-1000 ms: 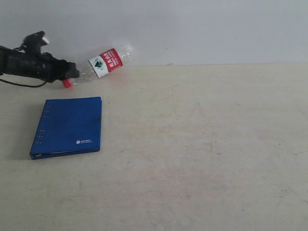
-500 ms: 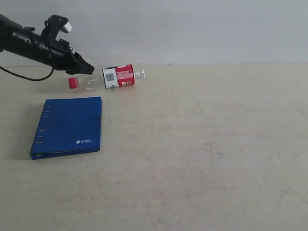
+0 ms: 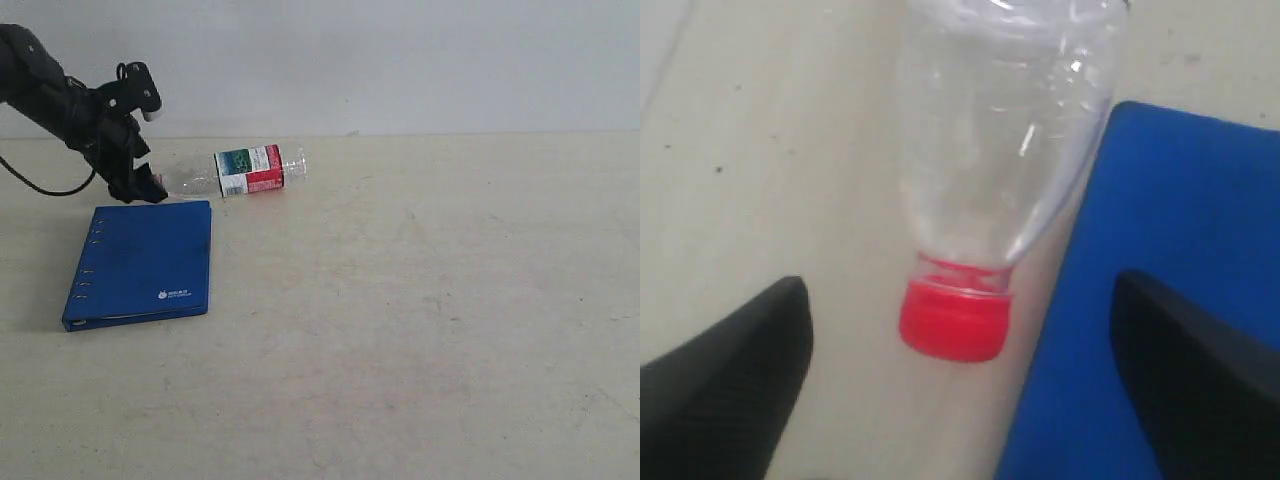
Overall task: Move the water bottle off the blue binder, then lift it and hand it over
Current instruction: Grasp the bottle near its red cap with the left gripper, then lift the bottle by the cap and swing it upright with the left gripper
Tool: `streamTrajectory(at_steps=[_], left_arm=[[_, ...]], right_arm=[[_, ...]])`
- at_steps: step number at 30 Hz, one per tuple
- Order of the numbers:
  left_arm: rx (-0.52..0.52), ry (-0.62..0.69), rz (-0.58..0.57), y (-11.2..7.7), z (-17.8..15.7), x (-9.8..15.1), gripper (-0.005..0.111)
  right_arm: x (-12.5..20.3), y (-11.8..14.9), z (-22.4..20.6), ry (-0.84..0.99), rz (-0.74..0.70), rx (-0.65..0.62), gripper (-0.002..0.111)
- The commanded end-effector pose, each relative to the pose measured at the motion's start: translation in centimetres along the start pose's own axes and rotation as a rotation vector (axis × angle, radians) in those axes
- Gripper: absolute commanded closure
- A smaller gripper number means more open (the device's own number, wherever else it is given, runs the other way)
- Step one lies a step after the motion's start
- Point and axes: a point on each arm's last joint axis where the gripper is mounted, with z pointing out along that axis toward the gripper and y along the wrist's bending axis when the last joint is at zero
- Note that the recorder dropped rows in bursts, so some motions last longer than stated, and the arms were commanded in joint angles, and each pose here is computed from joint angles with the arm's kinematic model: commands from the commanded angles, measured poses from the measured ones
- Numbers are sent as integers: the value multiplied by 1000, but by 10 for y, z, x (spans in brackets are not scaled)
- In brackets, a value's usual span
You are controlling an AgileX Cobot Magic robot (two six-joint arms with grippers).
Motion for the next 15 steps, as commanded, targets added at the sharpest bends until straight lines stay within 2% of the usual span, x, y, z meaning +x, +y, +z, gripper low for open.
streamTrajectory(at_steps=[1,3,5,13,14,15], left_arm=[[38,32,3,-9,22,6,32],[46,39,3,-12,29,8,33],[49,50,10,-12,33,11,40],[14,69,-12,-10,34,13,97],[12,68,-12,-9,33,13,103],[7,65,-20,-8,31,12,102]], right_arm=[[0,-1,1,1,-3,6,108],[0,-1,1,1,-3,6,108],[0,-1,1,1,-3,6,108],[0,-1,1,2,4,10,108],[0,-1,1,2,4,10,108],[0,-1,1,2,4,10,108]])
